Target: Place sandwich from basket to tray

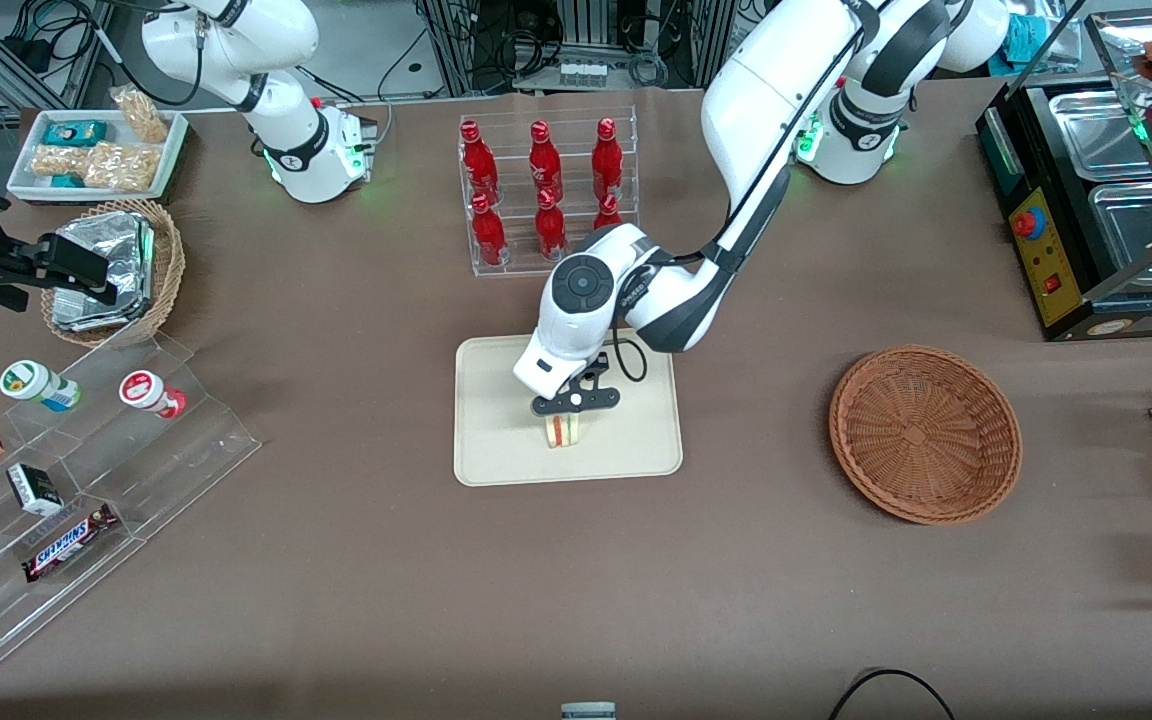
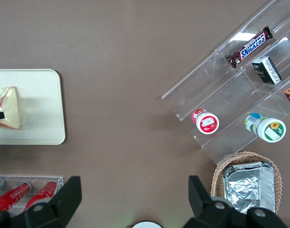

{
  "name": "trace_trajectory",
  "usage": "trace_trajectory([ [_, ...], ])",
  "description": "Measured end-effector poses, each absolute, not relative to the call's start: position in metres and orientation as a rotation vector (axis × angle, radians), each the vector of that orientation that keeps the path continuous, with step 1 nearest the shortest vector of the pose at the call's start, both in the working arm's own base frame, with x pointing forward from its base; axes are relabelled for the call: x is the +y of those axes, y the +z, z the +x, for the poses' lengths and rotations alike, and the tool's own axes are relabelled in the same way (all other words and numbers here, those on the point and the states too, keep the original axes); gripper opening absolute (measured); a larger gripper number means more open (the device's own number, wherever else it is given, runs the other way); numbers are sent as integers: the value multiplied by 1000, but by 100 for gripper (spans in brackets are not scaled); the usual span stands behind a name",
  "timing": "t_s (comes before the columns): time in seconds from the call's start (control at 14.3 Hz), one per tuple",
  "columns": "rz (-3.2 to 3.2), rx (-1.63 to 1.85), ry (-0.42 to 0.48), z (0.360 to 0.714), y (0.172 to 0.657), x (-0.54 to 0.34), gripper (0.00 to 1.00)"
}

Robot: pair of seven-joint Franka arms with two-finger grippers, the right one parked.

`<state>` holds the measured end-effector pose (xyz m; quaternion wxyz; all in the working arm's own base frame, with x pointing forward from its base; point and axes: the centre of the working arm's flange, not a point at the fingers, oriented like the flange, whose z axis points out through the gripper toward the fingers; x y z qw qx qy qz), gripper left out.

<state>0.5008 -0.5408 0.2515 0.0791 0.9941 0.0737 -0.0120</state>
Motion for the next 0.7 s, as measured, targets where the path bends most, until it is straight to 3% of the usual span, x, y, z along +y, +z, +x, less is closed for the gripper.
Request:
trace_trajectory([
  [0.21,2991,204,-45,499,279,-542,81],
  [0.35,3066,106,15,499,307,-535,99],
  [0.49,3146,82,45,503,338,-514,100],
  [0.7,3241,188,-40,521,363,-458,100],
])
